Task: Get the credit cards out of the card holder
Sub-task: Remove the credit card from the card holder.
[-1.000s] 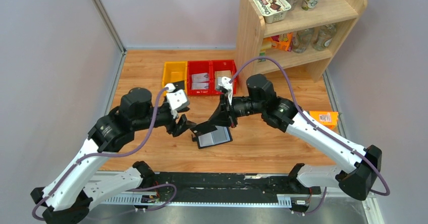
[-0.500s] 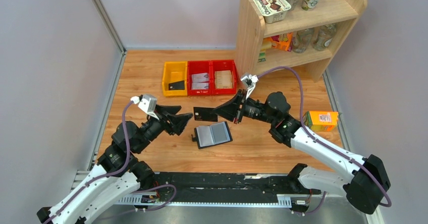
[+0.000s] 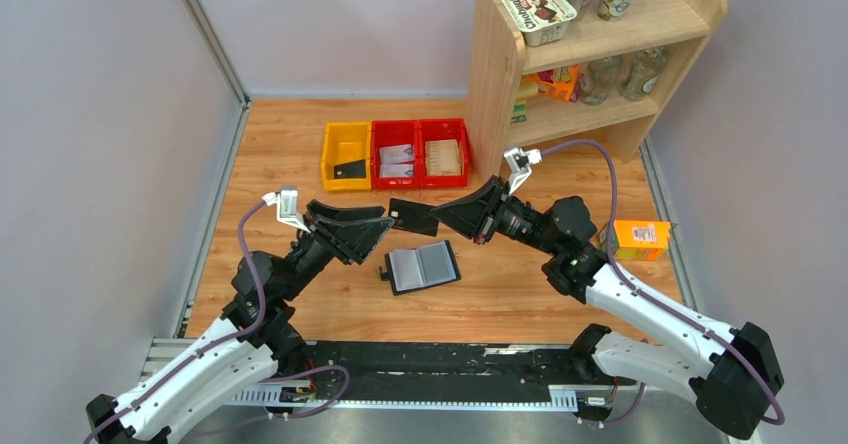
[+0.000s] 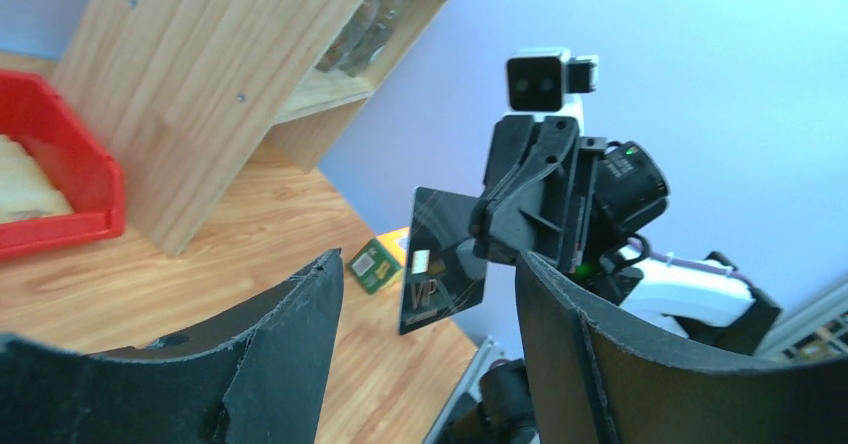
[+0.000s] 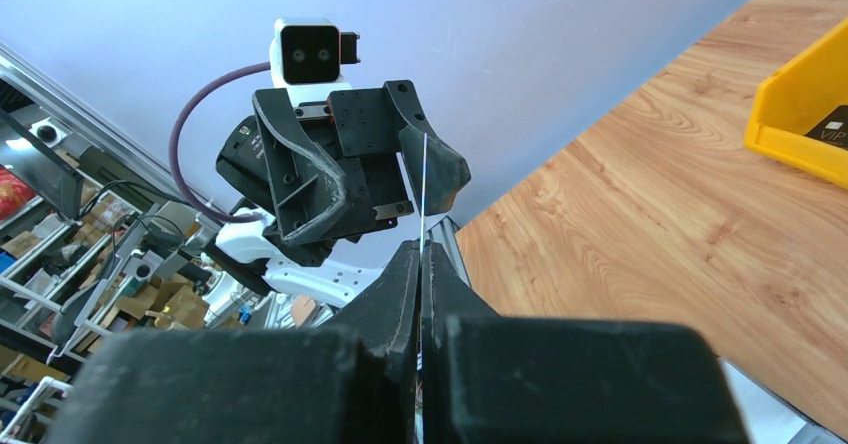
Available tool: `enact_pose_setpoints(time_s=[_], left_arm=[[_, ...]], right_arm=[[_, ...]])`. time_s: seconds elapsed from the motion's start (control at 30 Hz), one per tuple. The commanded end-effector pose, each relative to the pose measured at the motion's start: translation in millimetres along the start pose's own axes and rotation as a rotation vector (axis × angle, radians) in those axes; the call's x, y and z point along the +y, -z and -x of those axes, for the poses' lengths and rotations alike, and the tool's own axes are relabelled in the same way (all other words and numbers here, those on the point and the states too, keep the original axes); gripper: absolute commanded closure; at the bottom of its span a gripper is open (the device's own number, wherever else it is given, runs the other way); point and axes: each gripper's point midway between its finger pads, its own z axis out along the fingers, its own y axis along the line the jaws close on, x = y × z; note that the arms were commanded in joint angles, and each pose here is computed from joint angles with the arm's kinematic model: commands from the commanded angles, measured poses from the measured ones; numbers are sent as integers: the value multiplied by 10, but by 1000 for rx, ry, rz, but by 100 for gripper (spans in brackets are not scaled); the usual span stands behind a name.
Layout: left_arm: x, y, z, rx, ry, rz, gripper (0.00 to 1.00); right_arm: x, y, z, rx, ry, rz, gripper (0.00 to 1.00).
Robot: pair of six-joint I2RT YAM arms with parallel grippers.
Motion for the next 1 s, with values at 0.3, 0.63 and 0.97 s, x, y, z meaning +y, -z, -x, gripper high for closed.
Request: enact_pose_setpoints(time_s=[0.3, 0.63, 0.97], left_arm=[[-198, -148, -60, 27, 113, -109, 36], [-195, -180, -84, 16, 155, -128, 66], [-36, -160, -40, -31, 121, -59, 100]], right_arm=[[228, 68, 226, -104, -11, 64, 99], [133, 58, 183, -105, -16, 44, 99], [-148, 103, 134, -84, -34, -93, 55]])
